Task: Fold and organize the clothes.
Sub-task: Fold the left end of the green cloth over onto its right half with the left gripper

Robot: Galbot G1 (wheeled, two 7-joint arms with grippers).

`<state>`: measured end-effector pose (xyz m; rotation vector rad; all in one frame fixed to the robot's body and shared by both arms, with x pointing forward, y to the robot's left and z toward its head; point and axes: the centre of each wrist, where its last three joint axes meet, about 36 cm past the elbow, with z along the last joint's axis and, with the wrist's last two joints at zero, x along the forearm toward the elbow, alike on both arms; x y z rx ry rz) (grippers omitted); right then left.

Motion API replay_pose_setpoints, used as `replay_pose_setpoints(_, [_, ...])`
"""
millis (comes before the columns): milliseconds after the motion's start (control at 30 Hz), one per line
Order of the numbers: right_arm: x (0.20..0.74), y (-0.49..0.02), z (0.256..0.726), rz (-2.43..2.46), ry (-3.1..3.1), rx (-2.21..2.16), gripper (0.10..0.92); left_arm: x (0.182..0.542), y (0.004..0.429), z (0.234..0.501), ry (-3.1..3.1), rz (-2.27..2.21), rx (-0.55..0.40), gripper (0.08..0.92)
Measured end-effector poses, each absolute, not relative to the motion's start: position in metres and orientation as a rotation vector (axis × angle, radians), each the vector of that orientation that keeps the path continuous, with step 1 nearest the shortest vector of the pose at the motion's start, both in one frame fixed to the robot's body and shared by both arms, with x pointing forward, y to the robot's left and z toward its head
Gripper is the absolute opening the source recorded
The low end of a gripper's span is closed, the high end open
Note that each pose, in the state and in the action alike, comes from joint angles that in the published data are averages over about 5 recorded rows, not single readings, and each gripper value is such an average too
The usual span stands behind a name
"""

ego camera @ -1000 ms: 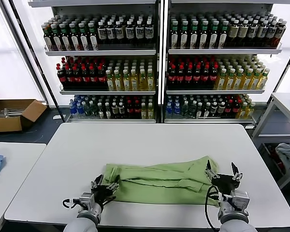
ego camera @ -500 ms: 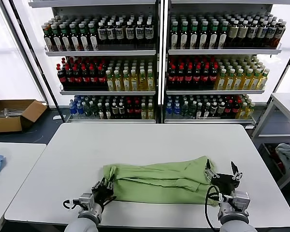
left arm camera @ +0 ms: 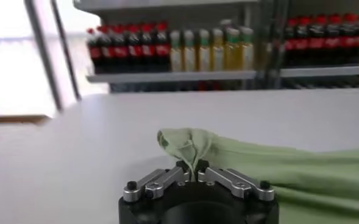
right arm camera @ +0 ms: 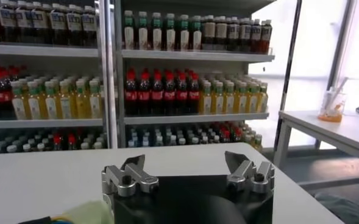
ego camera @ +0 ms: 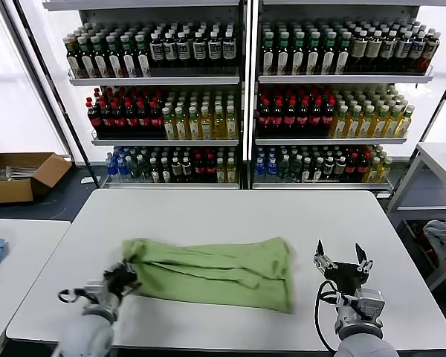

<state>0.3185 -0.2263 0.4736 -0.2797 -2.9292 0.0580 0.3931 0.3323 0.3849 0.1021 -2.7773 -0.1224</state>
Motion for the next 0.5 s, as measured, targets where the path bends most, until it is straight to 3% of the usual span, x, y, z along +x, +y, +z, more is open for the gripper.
replay_pose_setpoints(267, [0.323, -0.222, 0.474, 0.05, -2.935, -0.284, 0.823, 0.414, 0.453, 0.434, -2.815, -0.346, 0.346, 0.115])
replay_pose_setpoints(367, [0.323, -0.222, 0.475, 0.052, -2.937, -0.289, 0.823, 0.413, 0.467, 0.45, -2.827, -0.385, 0.371, 0.115])
replay_pose_setpoints(500, [0.321, -0.223, 0.476, 0.054, -2.939, -0.3, 0.823, 0.41, 0.457, 0.46, -2.848, -0.401, 0.334, 0.115])
